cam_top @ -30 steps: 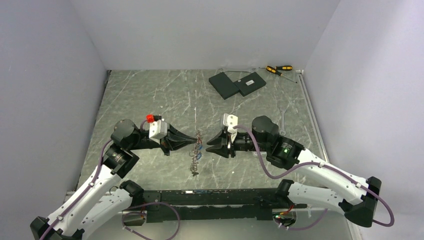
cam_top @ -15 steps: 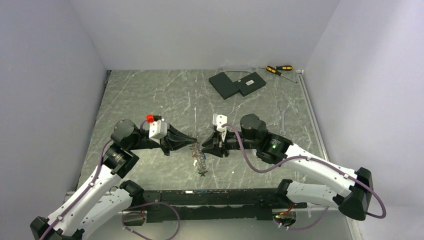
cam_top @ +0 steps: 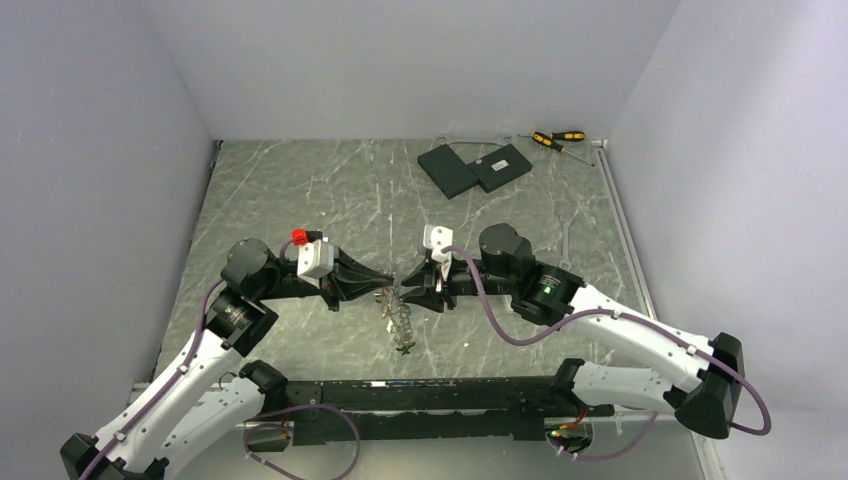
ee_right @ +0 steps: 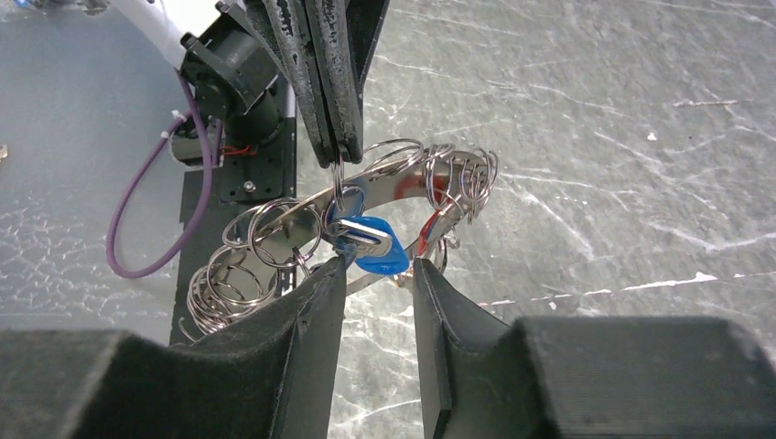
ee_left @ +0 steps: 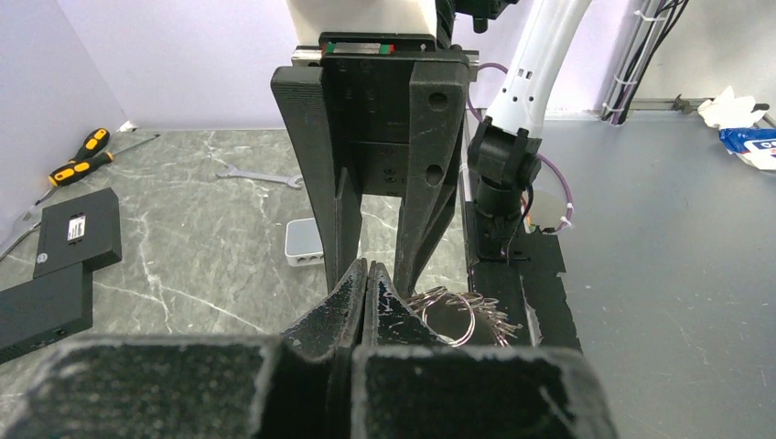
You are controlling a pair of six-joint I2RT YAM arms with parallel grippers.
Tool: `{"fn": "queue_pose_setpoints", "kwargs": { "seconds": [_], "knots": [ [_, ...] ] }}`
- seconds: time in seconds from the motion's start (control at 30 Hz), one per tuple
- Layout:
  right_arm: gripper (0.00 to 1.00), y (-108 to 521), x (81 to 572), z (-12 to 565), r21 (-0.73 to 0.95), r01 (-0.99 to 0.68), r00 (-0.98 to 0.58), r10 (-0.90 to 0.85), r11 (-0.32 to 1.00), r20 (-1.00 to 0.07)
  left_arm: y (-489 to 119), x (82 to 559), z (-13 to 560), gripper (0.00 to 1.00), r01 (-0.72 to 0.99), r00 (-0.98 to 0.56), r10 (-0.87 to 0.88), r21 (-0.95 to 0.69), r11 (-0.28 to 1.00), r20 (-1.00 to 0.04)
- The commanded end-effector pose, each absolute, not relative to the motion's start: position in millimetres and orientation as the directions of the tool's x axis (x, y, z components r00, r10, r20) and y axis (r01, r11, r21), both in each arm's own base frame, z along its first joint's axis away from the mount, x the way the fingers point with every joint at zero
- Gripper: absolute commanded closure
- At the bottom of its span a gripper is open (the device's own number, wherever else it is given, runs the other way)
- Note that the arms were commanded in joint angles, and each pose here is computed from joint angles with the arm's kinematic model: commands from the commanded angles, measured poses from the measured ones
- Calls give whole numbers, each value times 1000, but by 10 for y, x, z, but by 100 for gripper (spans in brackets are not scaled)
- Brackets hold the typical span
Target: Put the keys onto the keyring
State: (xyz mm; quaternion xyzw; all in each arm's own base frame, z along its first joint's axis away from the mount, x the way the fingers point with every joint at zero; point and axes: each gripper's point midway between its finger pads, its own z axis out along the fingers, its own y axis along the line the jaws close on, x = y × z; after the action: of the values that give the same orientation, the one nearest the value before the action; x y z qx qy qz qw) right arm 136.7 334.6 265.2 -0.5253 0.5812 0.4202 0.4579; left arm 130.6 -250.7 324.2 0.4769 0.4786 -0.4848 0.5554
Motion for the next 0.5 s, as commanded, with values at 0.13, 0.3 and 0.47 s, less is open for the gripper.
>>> {"fn": "queue_pose_setpoints", "kwargs": {
  "seconds": [0.13,0.3,0.47],
  "knots": [
    [63,3402,1328,2998,-47,-998,39,-150,50,-988,-2485,1293,3467,100,988,136,-143,125,85,-980],
    [62,3434,1322,2971,-35,-999,29,-146,40,-989,-2487,1303,3461,100,989,134,-141,122,87,-981],
    [62,3453,1327,2982,-38,-999,32,-141,36,-989,-2488,1304,3467,100,989,134,-143,122,86,-981]
  ]
}}
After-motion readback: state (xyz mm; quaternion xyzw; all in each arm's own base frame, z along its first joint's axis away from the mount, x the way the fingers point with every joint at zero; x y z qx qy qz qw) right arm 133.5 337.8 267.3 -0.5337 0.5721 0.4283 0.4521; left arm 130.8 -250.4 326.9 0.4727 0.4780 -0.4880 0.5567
